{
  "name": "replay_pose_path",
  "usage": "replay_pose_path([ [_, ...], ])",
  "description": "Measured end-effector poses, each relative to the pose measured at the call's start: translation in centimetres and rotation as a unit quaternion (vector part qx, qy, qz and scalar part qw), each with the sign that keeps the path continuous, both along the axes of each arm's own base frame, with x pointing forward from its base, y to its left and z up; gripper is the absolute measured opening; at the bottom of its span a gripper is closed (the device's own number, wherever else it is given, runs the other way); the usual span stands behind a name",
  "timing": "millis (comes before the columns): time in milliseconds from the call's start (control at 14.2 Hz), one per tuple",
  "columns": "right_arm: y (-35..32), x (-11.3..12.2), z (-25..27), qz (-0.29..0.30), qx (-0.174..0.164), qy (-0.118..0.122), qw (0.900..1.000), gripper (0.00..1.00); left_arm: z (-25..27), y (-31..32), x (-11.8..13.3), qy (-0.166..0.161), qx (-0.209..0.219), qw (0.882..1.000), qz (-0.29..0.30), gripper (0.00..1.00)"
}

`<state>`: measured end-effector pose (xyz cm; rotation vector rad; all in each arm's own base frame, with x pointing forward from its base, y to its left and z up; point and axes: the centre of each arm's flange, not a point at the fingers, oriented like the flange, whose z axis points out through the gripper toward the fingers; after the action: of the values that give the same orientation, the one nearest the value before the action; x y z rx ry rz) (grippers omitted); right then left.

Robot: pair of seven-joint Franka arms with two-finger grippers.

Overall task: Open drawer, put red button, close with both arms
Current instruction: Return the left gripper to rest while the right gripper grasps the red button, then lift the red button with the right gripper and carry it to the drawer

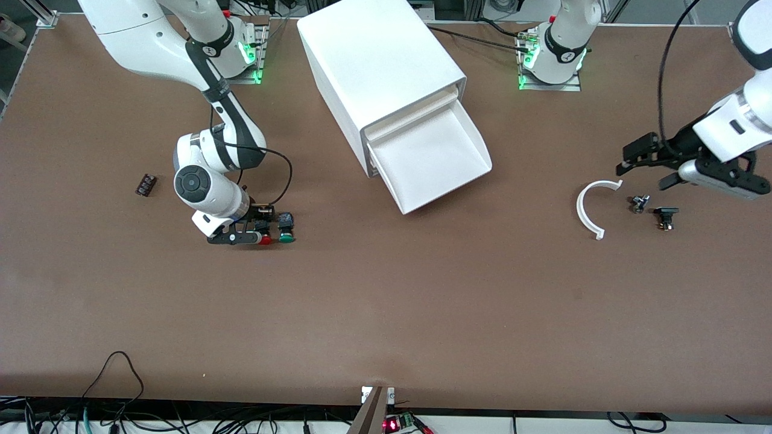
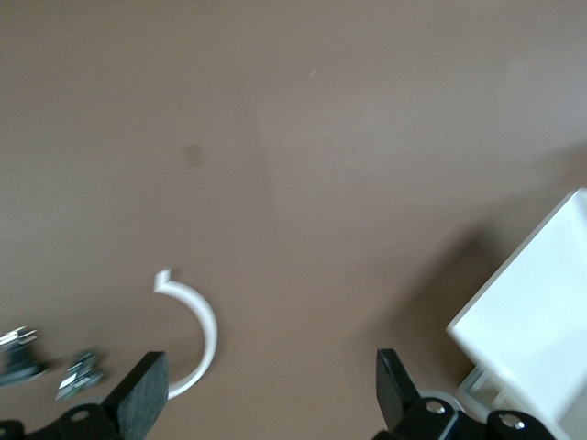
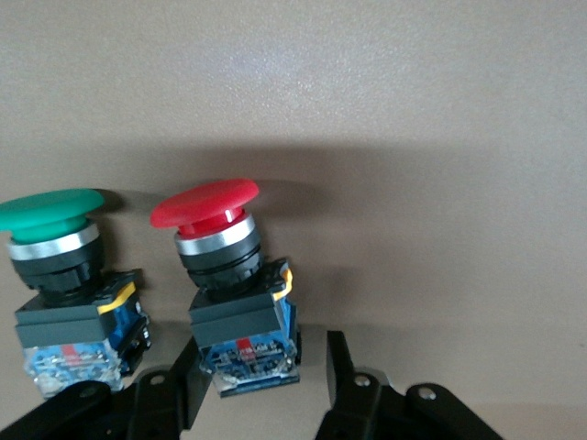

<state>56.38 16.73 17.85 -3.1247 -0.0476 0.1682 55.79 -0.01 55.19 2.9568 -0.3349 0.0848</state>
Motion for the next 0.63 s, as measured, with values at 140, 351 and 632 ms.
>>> replay_pose_path([
  [140, 0.0, 0.0, -0.1, 0.0, 0.0, -0.001, 1.0, 0.44, 1.6, 0.3, -0.3, 0.009, 0.037, 0.999, -0.013, 1.0],
  [351, 0.1, 0.2, 0.1, 0.0, 0.002, -0.005, 1.0, 0.42, 2.4, 0.4, -0.7, 0.025, 0.091, 0.995, -0.026, 1.0],
  [632, 0.7, 1.2, 1.3, 0.005, 0.007, -0.023, 1.0, 0.42, 2.7, 0.8, -0.7, 0.026, 0.118, 0.993, -0.011, 1.0],
])
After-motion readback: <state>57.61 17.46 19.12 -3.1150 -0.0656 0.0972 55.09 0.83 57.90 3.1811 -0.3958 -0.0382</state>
